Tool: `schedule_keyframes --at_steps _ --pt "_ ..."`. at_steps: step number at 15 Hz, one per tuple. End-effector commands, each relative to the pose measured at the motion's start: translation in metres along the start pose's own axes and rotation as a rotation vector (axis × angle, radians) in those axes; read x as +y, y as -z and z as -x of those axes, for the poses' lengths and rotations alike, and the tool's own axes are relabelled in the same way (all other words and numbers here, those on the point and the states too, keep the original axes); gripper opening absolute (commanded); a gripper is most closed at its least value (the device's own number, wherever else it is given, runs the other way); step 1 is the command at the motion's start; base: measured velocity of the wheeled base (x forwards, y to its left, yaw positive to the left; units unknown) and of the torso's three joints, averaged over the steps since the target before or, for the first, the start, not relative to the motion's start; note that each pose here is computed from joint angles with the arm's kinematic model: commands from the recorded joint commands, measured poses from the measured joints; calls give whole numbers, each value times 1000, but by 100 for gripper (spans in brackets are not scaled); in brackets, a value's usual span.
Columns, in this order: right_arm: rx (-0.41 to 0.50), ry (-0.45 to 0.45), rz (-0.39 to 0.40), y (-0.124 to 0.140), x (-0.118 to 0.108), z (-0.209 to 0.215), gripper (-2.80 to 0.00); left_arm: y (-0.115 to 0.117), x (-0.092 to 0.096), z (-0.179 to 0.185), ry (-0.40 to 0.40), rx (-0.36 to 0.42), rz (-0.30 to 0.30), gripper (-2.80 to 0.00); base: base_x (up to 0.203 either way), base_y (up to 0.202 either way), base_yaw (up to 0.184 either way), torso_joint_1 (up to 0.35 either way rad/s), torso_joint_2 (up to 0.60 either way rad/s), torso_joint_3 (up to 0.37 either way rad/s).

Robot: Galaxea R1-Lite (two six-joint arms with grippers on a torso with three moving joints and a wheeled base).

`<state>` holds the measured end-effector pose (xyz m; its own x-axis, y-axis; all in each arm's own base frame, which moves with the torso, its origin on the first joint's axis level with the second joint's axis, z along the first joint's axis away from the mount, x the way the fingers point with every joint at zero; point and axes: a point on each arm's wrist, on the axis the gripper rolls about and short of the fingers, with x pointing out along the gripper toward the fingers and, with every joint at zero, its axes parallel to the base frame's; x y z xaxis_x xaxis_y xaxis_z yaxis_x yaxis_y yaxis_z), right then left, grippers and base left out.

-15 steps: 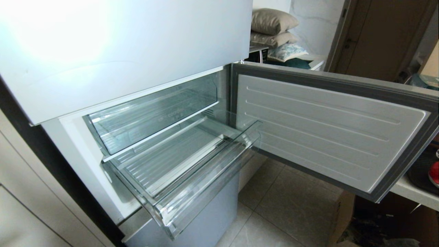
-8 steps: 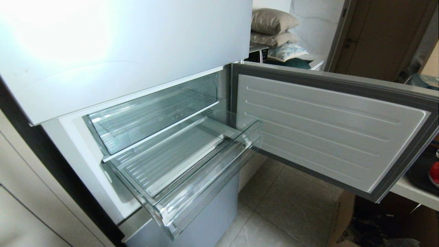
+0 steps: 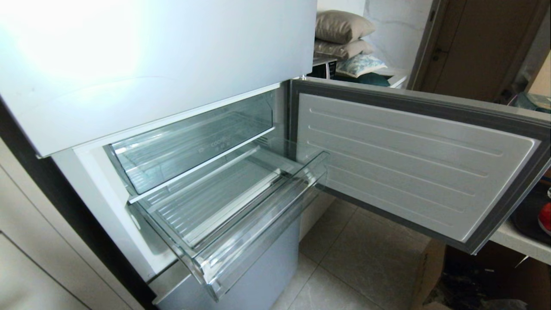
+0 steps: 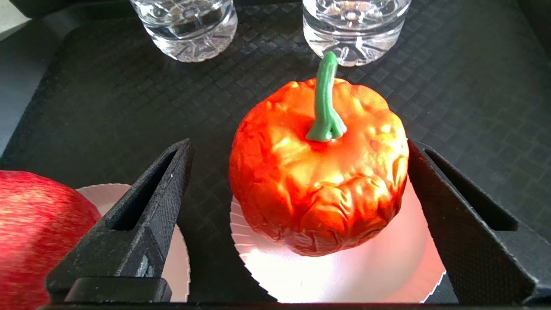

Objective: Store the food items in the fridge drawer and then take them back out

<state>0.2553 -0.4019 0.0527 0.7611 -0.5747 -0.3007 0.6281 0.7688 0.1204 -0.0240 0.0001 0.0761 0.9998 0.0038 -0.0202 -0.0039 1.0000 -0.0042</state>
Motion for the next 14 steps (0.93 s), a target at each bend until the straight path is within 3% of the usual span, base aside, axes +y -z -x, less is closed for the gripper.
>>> schedule_keyframes --at_steps 1,2,8,11,14 --pt "-1 -4 1 1 1 -1 0 0 0 0 -1 0 0 -280 0 0 0 0 0 0" --pt "-2 -4 2 1 0 -3 -280 0 0 0 -1 0 0 -280 0 0 0 0 0 0" --pt "-16 4 0 -5 -1 0 -280 0 0 0 -1 0 0 -280 0 0 0 0 0 0" --pt "-93 32 17 -45 1 31 -280 0 0 0 -1 0 0 -280 0 0 0 0 0 0" --pt "-173 56 37 -93 15 95 -280 0 0 0 -1 0 0 -280 0 0 0 0 0 0"
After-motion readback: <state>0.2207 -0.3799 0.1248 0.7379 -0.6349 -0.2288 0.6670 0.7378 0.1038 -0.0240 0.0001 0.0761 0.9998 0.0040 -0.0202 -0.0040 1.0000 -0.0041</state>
